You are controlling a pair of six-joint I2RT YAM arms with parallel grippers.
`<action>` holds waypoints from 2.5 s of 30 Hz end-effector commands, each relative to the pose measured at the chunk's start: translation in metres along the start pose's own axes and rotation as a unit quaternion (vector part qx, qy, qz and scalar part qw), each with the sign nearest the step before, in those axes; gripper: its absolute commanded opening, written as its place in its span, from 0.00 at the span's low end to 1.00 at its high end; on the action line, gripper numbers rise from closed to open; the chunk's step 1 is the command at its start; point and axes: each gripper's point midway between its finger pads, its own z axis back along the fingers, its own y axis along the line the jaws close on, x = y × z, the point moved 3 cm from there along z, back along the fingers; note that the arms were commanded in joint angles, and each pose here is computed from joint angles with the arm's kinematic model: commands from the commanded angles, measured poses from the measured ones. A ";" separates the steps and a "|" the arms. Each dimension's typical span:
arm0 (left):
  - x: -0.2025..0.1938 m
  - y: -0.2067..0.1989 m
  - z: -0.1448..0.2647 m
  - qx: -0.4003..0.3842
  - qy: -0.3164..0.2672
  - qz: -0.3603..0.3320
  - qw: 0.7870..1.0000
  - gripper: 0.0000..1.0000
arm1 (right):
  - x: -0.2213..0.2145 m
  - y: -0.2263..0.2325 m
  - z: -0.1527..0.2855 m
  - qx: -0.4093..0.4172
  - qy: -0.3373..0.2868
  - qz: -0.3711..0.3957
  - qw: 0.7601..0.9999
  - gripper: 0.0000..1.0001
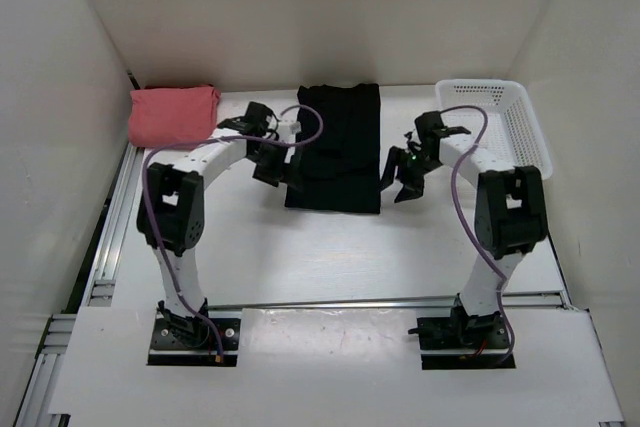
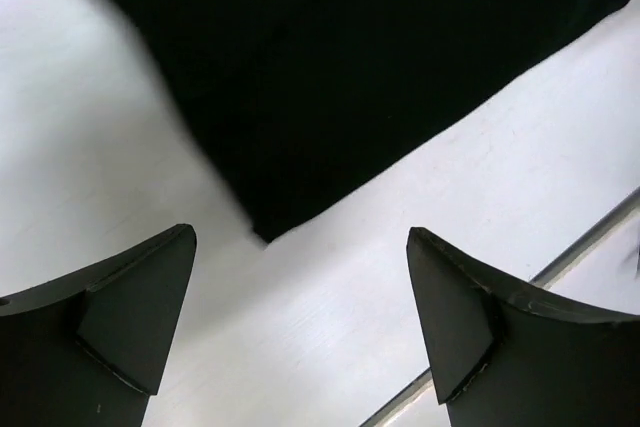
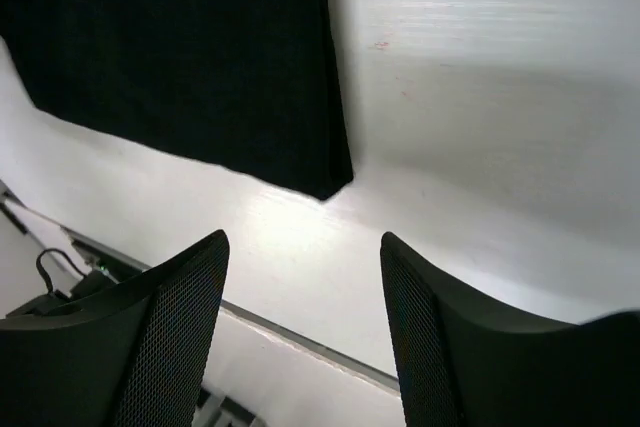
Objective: Fold and stack the t-shirts
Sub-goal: Fold the folded rectangular tshirt in 1/3 of the way
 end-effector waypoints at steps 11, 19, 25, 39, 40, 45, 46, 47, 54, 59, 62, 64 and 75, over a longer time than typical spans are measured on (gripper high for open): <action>-0.022 0.015 -0.062 -0.031 0.071 0.025 0.997 0.43 | -0.016 -0.001 -0.075 0.045 0.069 -0.018 0.996 0.51; -0.054 -0.020 -0.045 -0.070 0.089 0.012 0.993 0.11 | -0.050 -0.007 -0.062 0.058 0.081 -0.021 0.995 0.00; -0.135 -0.064 -0.007 -0.059 0.118 -0.049 0.990 0.11 | -0.099 -0.030 -0.038 0.023 0.113 0.000 0.993 0.00; -0.148 -0.067 0.050 0.100 0.102 -0.143 0.979 0.65 | -0.144 -0.017 0.031 -0.001 0.108 0.054 0.993 0.46; -0.144 -0.067 0.051 0.103 0.090 -0.146 0.980 0.63 | -0.127 -0.011 0.033 -0.005 0.089 0.067 0.994 0.47; -0.127 -0.075 0.046 0.104 0.005 -0.179 0.978 0.75 | -0.103 0.008 0.024 0.022 0.111 0.069 0.991 0.50; -0.133 -0.076 0.042 0.099 0.023 -0.180 0.978 0.75 | -0.101 0.008 0.015 0.024 0.127 0.061 0.990 0.50; -0.129 -0.079 0.039 0.095 0.040 -0.177 0.979 0.75 | -0.095 0.012 0.014 0.029 0.128 0.061 0.990 0.50; -0.134 -0.094 0.018 0.006 0.108 -0.140 0.984 0.81 | -0.086 0.009 -0.007 0.024 0.139 0.036 0.989 0.50; -0.126 -0.097 0.005 -0.019 0.103 -0.135 0.985 0.81 | -0.082 0.014 -0.015 0.045 0.131 0.020 0.990 0.50; -0.124 -0.102 0.000 -0.035 0.105 -0.133 0.985 0.80 | -0.078 0.014 -0.019 0.042 0.124 0.010 0.991 0.50; -0.127 -0.103 -0.003 -0.036 0.112 -0.136 0.984 0.77 | -0.074 0.015 -0.021 0.039 0.119 0.006 0.992 0.51; -0.128 -0.102 -0.014 -0.033 0.125 -0.137 0.982 0.11 | -0.073 0.011 -0.035 0.039 0.128 -0.012 0.991 0.14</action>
